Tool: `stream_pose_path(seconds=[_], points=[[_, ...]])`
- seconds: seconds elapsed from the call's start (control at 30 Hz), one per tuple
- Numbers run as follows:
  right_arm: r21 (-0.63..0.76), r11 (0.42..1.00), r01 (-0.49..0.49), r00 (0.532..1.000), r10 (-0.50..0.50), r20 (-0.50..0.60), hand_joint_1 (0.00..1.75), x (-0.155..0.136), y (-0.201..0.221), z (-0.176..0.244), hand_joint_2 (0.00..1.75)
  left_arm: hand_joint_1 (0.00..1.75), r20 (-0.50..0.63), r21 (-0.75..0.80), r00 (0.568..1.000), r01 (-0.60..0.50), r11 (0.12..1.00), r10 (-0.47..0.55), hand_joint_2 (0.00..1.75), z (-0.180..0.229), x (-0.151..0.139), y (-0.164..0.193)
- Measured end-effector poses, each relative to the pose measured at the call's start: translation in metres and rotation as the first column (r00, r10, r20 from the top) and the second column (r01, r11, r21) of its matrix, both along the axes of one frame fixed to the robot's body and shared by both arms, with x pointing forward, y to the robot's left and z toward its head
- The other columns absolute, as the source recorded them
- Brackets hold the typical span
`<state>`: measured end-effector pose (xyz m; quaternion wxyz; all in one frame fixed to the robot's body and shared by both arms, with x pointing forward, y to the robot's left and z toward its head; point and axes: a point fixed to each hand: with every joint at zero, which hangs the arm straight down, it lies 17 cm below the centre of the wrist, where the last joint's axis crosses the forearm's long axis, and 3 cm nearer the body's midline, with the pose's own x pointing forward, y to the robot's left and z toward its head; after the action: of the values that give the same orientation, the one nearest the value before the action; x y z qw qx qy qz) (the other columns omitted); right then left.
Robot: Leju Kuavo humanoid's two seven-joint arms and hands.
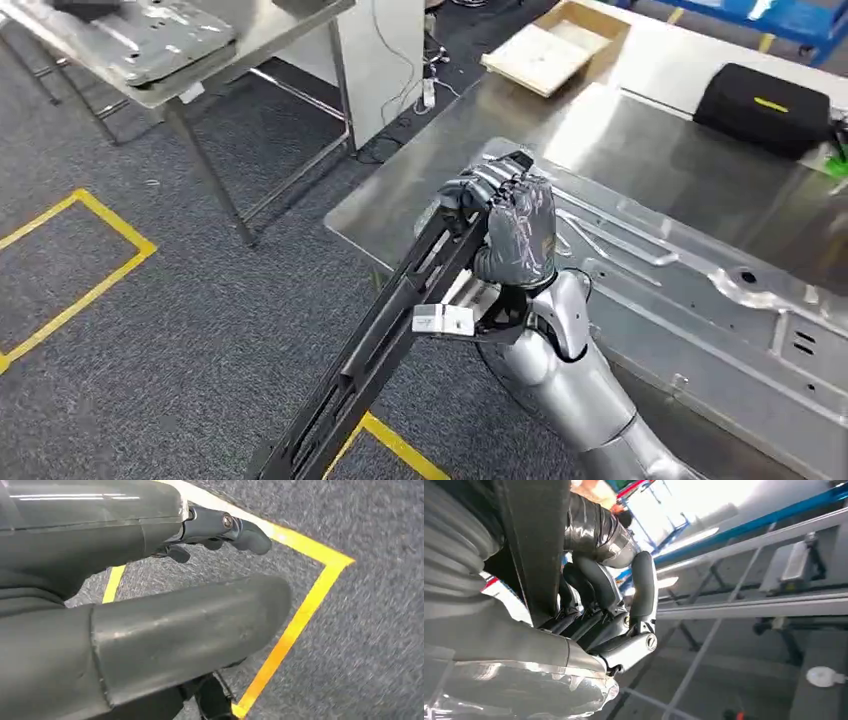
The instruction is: Take the parts from the cabinet and place them on the table.
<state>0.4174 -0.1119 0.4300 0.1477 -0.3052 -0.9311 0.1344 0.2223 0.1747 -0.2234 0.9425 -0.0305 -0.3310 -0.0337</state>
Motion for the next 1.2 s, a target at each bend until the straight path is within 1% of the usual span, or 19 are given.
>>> stream_pose_path(seconds=[0.27, 0.6, 0.7, 1.03, 1.2], points=[[-0.007, 1.0, 0.021, 1.0, -0.021, -0.005, 1.75, 0.004, -0.004, -0.003, 1.75, 0.0, -0.009, -0.005, 1.0, -0.001, 1.0, 0.001, 0.0, -0.002, -0.006, 0.0], [-0.006, 0.997, 0.074, 0.997, -0.074, -0.013, 1.75, 0.014, -0.024, -0.004, 1.75, 0.0, -0.013, -0.006, 1.0, 0.001, 1.0, -0.001, 0.0, -0.003, -0.008, -0.001], [-0.015, 0.996, 0.087, 0.996, -0.088, -0.03, 1.75, 0.018, -0.027, -0.01, 1.75, 0.0, -0.016, -0.005, 1.0, 0.001, 1.0, -0.001, 0.0, -0.004, -0.011, 0.0], [-0.019, 0.982, 0.188, 0.981, -0.189, -0.048, 1.75, 0.04, -0.068, -0.012, 1.75, 0.0, -0.01, -0.009, 1.0, 0.009, 1.0, -0.009, 0.0, -0.002, -0.007, -0.003], [-0.026, 0.979, 0.201, 0.977, -0.202, -0.065, 1.75, 0.045, -0.072, -0.018, 1.75, 0.0, -0.02, -0.007, 1.0, 0.015, 1.0, -0.015, 0.0, -0.004, -0.013, -0.003]])
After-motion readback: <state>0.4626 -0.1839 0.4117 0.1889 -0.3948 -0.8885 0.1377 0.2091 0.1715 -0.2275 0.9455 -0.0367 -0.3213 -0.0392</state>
